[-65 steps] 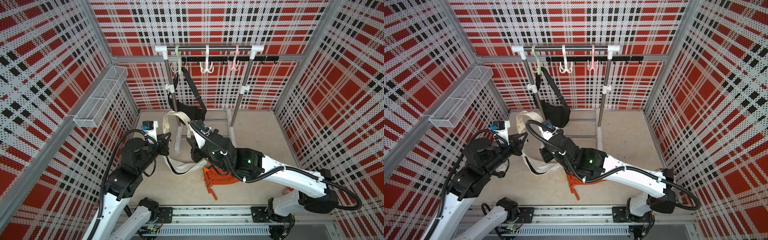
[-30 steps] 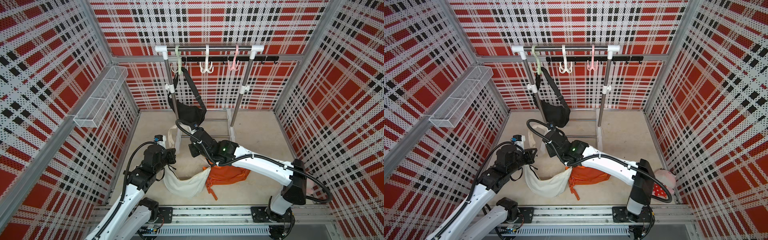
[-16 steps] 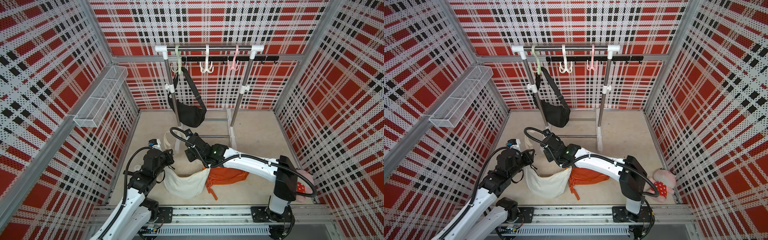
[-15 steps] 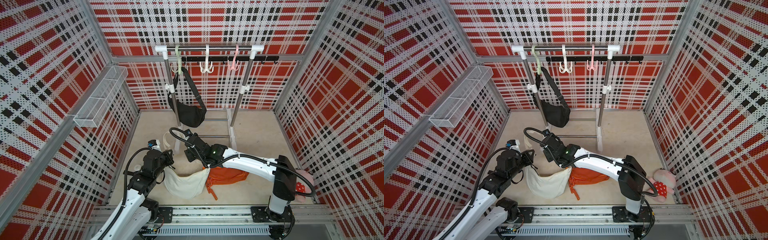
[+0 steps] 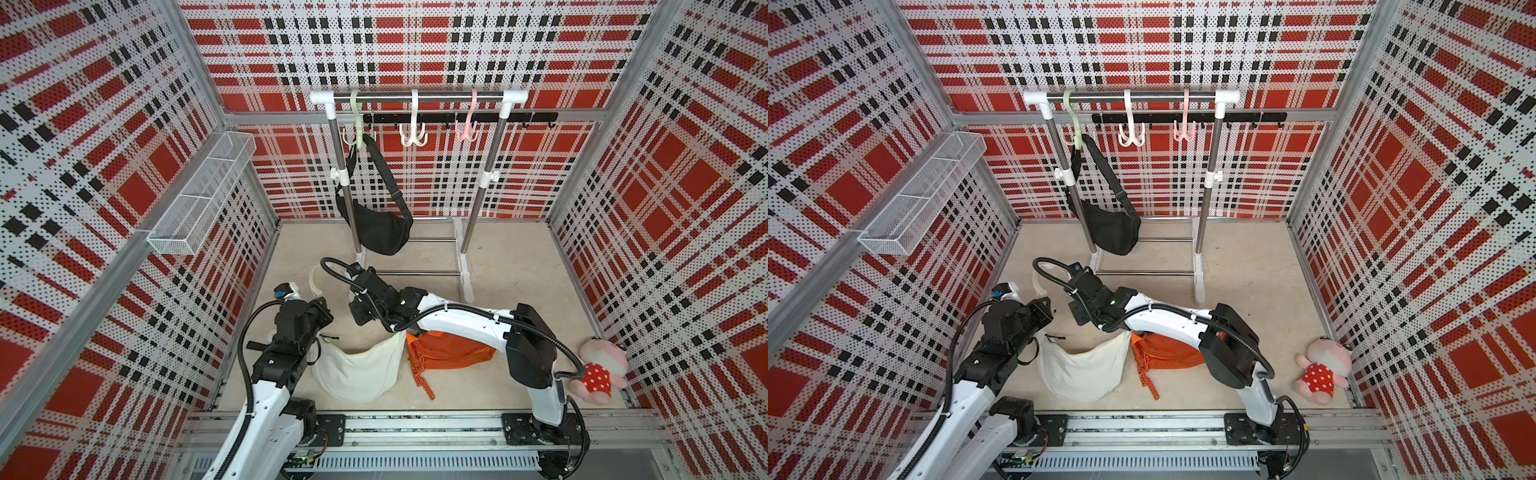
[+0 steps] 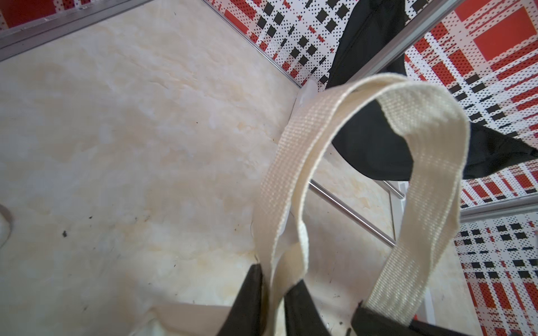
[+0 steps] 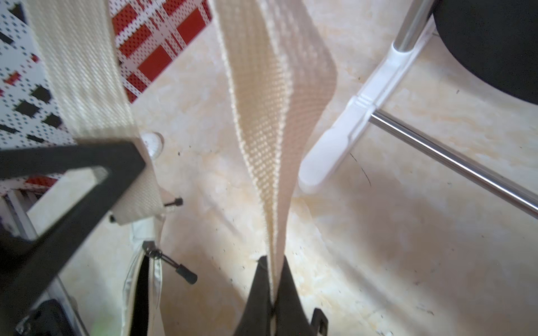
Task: Take the bag off the hook
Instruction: Place the bag at the center of the board, then pick up the bag from the hook.
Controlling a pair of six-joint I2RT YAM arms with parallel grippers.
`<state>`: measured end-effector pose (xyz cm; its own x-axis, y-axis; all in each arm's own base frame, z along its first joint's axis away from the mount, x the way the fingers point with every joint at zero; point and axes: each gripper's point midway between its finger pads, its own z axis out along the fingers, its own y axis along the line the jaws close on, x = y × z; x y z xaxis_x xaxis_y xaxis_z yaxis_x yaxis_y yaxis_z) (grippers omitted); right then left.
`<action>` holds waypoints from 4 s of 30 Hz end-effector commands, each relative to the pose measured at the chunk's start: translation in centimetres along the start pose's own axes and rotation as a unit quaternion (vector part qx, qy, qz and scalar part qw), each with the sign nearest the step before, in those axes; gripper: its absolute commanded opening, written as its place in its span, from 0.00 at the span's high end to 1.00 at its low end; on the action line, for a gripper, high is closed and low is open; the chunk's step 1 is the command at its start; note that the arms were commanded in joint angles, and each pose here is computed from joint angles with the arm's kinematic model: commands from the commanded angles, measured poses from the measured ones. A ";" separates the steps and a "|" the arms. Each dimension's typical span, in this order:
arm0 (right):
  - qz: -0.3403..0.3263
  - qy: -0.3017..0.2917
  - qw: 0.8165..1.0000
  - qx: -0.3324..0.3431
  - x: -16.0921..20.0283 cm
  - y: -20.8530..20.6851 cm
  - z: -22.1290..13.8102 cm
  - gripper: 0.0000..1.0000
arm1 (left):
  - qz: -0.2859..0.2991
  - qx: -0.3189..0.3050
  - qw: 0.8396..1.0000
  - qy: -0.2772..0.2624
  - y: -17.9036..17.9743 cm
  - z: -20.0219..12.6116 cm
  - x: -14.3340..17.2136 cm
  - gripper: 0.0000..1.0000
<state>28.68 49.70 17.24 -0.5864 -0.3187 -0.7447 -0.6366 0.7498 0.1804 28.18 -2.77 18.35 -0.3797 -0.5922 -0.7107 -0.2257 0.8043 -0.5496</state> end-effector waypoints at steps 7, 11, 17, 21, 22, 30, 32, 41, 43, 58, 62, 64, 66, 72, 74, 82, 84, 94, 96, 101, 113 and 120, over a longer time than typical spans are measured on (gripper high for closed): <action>0.028 0.014 0.999 0.027 0.4 -2.1 0.8 1.00 | 0.037 0.025 0.998 -0.037 -2.3 -1.1 -3.1 0.79; 0.041 0.018 0.998 0.038 0.5 -3.7 0.4 0.99 | 0.045 0.031 0.998 -0.039 -2.8 -1.2 -3.5 0.76; 0.039 0.019 0.998 0.041 0.6 -4.1 0.2 0.90 | 0.059 0.030 0.997 -0.050 -3.1 -1.5 -4.3 0.58; 0.040 0.021 0.998 0.042 0.7 -4.1 0.2 0.81 | 0.065 0.029 0.996 -0.057 -3.3 -1.7 -4.8 0.53; 0.040 0.021 0.998 0.042 0.6 -4.2 0.2 0.78 | 0.067 0.027 0.996 -0.059 -3.3 -1.8 -4.9 0.53; 0.042 0.004 0.998 0.047 -0.7 -4.3 -1.4 0.55 | 0.077 0.025 0.994 -0.069 -3.6 -2.1 -5.7 0.52; 0.041 -0.002 0.998 0.047 -1.1 -4.3 -1.9 0.53 | 0.078 0.027 0.994 -0.070 -3.7 -2.1 -5.8 0.52; 0.038 -0.041 0.997 0.052 -3.7 -4.5 -4.7 0.50 | 0.086 0.038 0.993 -0.075 -4.5 -2.2 -6.3 0.51; 0.037 -0.046 0.997 0.055 -4.0 -4.6 -5.1 0.50 | 0.089 0.040 0.992 -0.076 -4.6 -2.3 -6.5 0.51; 0.041 -0.099 0.992 0.071 -6.3 -5.5 -8.6 0.49 | 0.116 0.072 0.988 -0.075 -6.6 -2.5 -7.3 0.48; 0.026 -0.123 0.989 0.083 -8.2 -5.7 -10.3 0.46 | 0.139 0.079 0.983 -0.088 -8.0 -2.7 -8.8 0.47; 0.016 -0.133 0.987 0.094 -9.4 -5.8 -11.2 0.46 | 0.159 0.086 0.979 -0.096 -9.1 -2.8 -9.9 0.47; 0.006 -0.146 0.984 0.100 -10.9 -5.8 -12.2 0.45 | 0.175 0.091 0.975 -0.102 -10.2 -2.6 -10.8 0.47; 0.004 -0.190 0.975 0.111 -15.3 -7.3 -15.0 0.44 | 0.223 0.114 0.962 -0.110 -14.6 -1.2 -13.2 0.45; 0.005 -0.203 0.973 0.112 -16.5 -7.9 -15.7 0.44 | 0.235 0.120 0.958 -0.109 -16.0 -0.4 -13.8 0.45; 0.005 -0.243 0.959 0.144 -20.7 -11.5 -18.1 0.42 | 0.255 0.165 0.944 -0.126 -21.6 2.7 -17.3 0.45; 0.008 -0.256 0.955 0.150 -21.8 -12.7 -18.7 0.41 | 0.254 0.180 0.941 -0.136 -22.5 3.5 -18.4 0.46; 0.028 -0.295 0.947 0.120 -26.7 -17.5 -18.7 0.38 | 0.245 0.242 0.922 -0.174 -26.3 7.4 -22.4 0.47; 0.023 -0.301 0.945 0.123 -27.4 -18.1 -18.4 0.37 | 0.248 0.247 0.919 -0.181 -26.8 8.0 -23.1 0.47; -0.007 -0.312 0.940 0.134 -28.2 -18.7 -17.1 0.36 | 0.260 0.261 0.912 -0.181 -27.8 9.5 -23.7 0.48; -0.055 -0.330 0.937 0.099 -26.9 -18.0 -12.1 0.33 | 0.239 0.293 0.909 -0.176 -28.3 10.6 -24.1 0.51; -0.072 -0.336 0.932 0.112 -27.0 -18.5 -10.1 0.38 | 0.235 0.292 0.911 -0.172 -27.9 10.5 -23.6 0.52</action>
<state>50.62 37.85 40.00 -0.0716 -0.0440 -0.9965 -0.5172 0.8559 -0.0007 53.21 -12.20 45.11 -0.0092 -0.2404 -0.9706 0.4356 0.8728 -0.2203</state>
